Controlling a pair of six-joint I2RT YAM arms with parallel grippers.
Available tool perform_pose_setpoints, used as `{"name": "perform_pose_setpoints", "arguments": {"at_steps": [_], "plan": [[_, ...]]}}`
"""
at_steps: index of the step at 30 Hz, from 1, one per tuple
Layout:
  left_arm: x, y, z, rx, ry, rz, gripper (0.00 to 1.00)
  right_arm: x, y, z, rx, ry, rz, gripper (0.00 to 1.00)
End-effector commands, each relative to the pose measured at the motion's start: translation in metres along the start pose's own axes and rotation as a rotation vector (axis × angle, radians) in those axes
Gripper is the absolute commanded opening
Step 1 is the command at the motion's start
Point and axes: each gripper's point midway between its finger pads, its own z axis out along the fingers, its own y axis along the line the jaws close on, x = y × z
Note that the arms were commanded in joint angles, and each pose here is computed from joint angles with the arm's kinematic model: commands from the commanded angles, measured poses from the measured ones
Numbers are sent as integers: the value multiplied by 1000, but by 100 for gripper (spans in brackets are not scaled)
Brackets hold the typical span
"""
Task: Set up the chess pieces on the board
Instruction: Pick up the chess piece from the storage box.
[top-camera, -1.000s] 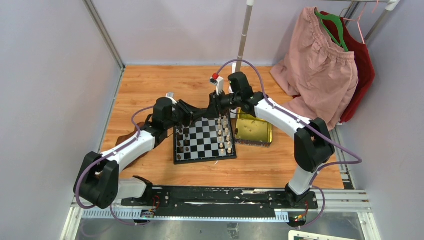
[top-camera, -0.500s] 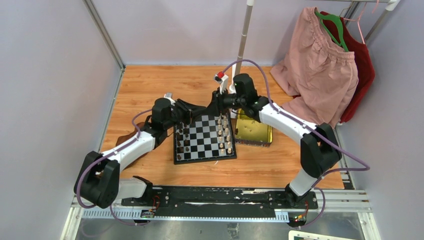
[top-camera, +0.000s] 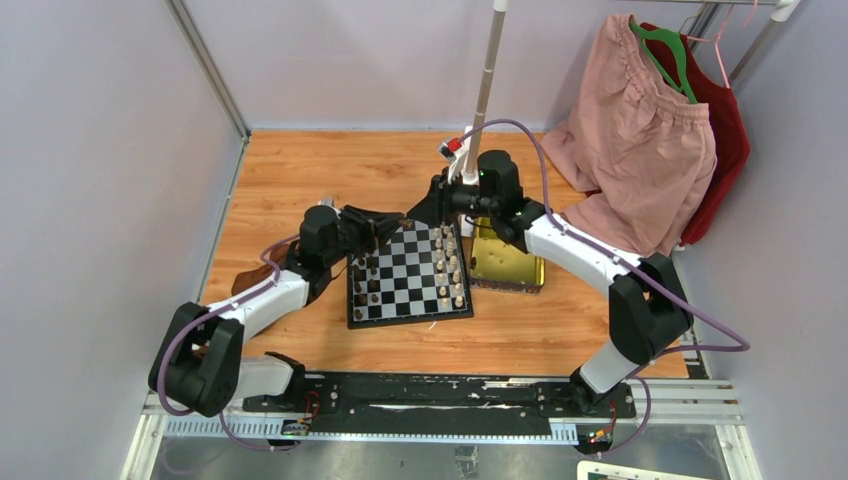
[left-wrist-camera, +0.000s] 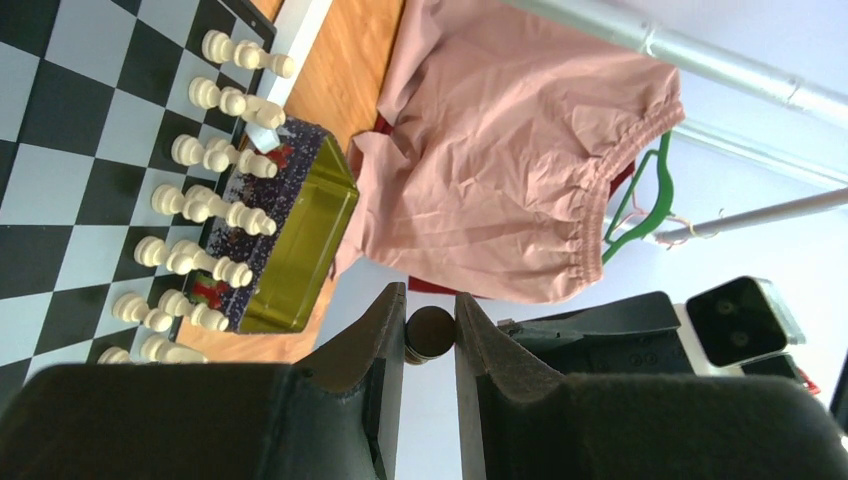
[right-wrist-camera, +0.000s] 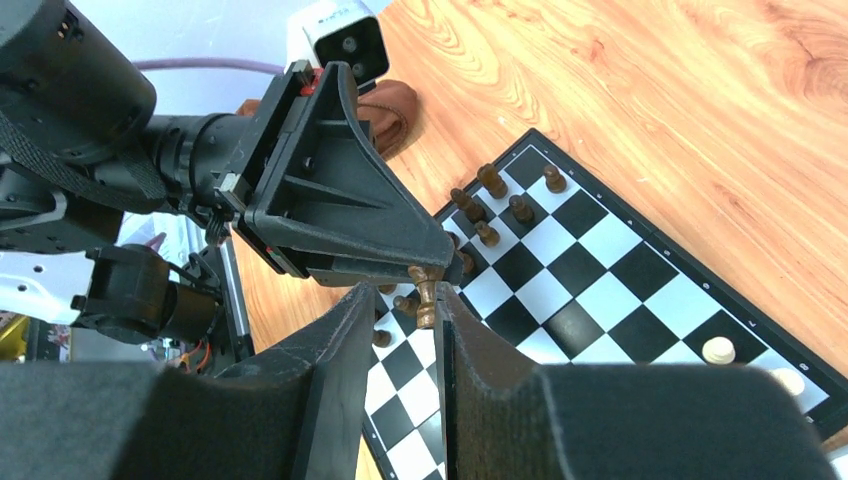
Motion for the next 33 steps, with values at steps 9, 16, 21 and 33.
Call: {"name": "perform_pose_setpoints", "arguments": {"at_steps": [9,16,21,33], "plan": [[-17,-35,-6,203,-56,-189,2,-7,-2,5,-36,-110,51,33],[-14,-37,-5,221,-32,-214,2,-4,-7,9,-38,-129,68,34],[-14,-37,-4,228,-27,-223,2,-5,-10,11,-42,-140,79,34],[-13,-33,0,224,-10,-230,2,-8,-10,16,-59,-146,89,34]]}}
